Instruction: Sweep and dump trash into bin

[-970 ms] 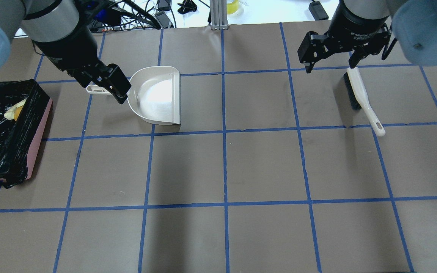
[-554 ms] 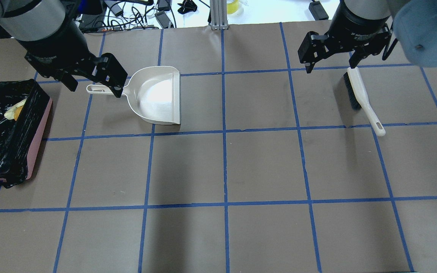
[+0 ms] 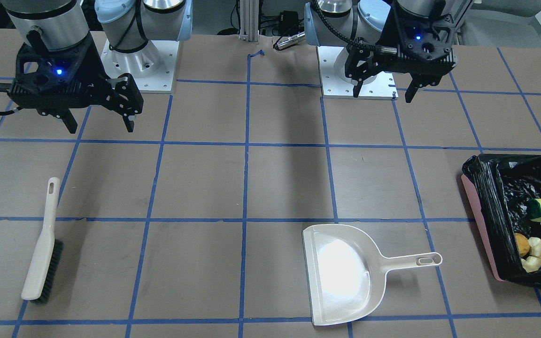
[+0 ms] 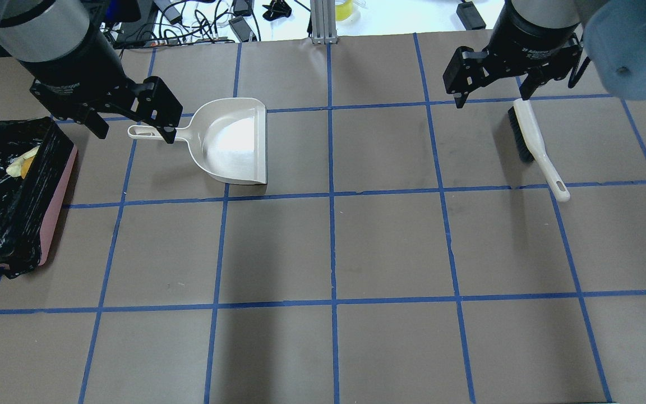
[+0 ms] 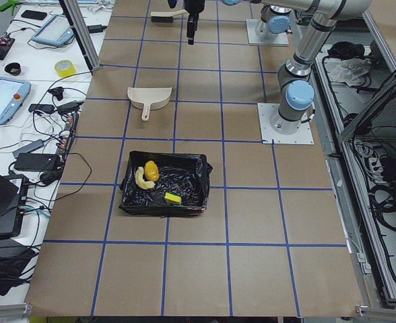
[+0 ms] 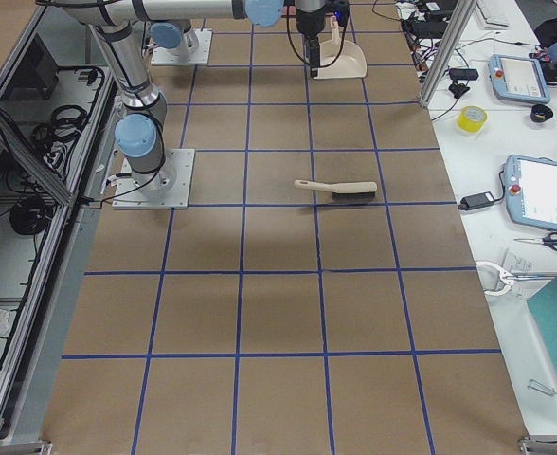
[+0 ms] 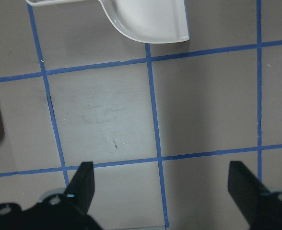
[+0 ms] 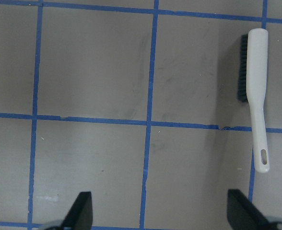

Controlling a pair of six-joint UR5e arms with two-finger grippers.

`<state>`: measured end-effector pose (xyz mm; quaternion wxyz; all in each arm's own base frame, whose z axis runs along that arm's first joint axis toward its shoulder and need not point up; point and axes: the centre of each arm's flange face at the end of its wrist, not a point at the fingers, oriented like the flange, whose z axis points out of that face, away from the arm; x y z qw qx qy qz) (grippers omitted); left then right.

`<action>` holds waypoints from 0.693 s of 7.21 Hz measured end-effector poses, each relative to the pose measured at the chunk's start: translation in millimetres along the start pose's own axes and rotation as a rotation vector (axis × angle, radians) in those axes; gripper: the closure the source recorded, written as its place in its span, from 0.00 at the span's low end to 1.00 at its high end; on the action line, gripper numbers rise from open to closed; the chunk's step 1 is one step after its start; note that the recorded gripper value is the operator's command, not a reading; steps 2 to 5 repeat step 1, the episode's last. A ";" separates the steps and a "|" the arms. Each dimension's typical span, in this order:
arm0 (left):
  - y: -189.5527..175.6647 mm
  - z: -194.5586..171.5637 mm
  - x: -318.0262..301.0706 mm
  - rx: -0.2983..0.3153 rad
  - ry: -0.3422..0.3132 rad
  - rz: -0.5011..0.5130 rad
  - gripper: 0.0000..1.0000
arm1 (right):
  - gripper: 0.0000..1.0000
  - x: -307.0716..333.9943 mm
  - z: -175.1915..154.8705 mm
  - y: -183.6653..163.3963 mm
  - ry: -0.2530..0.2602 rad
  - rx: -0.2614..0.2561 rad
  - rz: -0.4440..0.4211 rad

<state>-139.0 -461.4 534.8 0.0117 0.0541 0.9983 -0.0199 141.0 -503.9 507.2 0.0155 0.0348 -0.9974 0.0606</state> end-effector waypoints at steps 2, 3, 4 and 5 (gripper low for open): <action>-0.7 1.8 0.3 -0.003 0.000 -0.007 0.00 | 0.00 -0.1 -0.2 0.3 0.001 0.000 -0.001; -0.7 1.8 0.3 -0.003 0.000 -0.007 0.00 | 0.00 -0.1 -0.2 0.3 0.001 0.000 -0.001; -0.7 1.8 0.3 -0.003 0.000 -0.007 0.00 | 0.00 -0.1 -0.2 0.3 0.001 0.000 -0.001; -0.7 1.8 0.3 -0.003 0.000 -0.007 0.00 | 0.00 -0.1 -0.2 0.3 0.001 0.000 -0.001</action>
